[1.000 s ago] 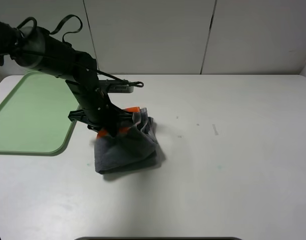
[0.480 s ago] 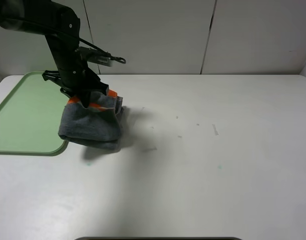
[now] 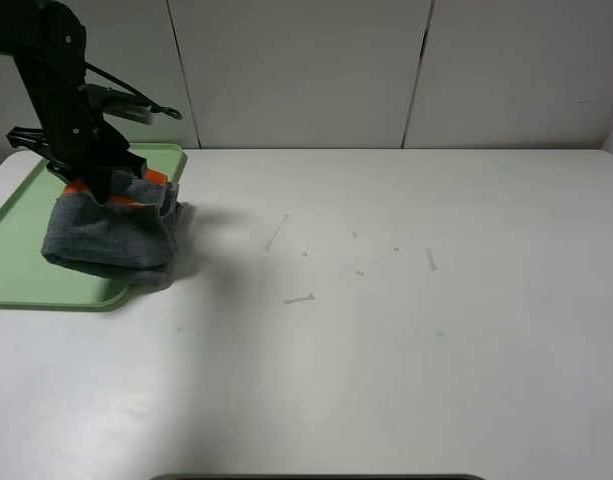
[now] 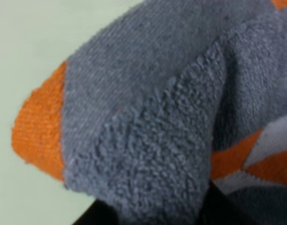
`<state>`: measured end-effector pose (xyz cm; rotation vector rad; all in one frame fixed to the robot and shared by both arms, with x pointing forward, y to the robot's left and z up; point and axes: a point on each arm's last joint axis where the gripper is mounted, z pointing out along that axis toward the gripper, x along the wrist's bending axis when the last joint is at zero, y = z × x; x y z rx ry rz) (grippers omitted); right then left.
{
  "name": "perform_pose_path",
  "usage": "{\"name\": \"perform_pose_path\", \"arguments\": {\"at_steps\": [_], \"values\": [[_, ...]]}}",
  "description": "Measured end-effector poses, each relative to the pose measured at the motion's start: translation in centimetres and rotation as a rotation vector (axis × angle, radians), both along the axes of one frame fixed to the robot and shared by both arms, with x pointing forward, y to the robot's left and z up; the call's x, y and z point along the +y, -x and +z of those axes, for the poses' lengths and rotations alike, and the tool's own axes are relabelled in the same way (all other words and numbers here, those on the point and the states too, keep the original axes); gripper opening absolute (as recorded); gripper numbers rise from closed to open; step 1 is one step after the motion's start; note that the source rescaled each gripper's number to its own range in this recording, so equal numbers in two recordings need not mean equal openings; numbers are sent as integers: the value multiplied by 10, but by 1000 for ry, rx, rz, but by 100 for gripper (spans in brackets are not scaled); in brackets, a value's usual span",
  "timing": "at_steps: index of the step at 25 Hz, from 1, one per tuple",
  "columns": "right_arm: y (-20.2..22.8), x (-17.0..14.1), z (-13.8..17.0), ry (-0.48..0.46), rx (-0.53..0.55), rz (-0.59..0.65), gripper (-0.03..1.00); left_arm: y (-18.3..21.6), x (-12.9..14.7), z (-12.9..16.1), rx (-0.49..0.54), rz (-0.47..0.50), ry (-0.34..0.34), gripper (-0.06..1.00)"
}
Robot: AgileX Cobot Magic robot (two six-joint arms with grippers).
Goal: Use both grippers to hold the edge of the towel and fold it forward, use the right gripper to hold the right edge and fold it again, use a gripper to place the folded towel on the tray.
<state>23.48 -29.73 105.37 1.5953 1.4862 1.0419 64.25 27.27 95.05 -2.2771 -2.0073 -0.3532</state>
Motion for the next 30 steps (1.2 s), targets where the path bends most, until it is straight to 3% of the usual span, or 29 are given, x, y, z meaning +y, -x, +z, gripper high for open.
{"name": "perform_pose_path", "arguments": {"at_steps": [8, 19, 20, 22, 24, 27, 30], "values": [[0, 0, 0, 0, 0, 0, 100, -2, 40, 2, -5, 31, -68, 22], [0, 0, 0, 0, 0, 0, 100, -5, 50, -3, -5, 0, -70, 23], [0, 0, 0, 0, 0, 0, 100, -5, 50, -2, -6, -2, -70, 30], [0, 0, 0, 0, 0, 0, 100, -5, 51, -2, -8, -11, -71, 61], [0, 0, 0, 0, 0, 0, 100, -7, 50, -2, -21, -15, -67, 85], [0, 0, 0, 0, 0, 0, 100, -7, 50, -2, -27, -17, -66, 96], [0, 0, 0, 0, 0, 0, 100, -7, 50, -2, -25, -17, -66, 99]]}}
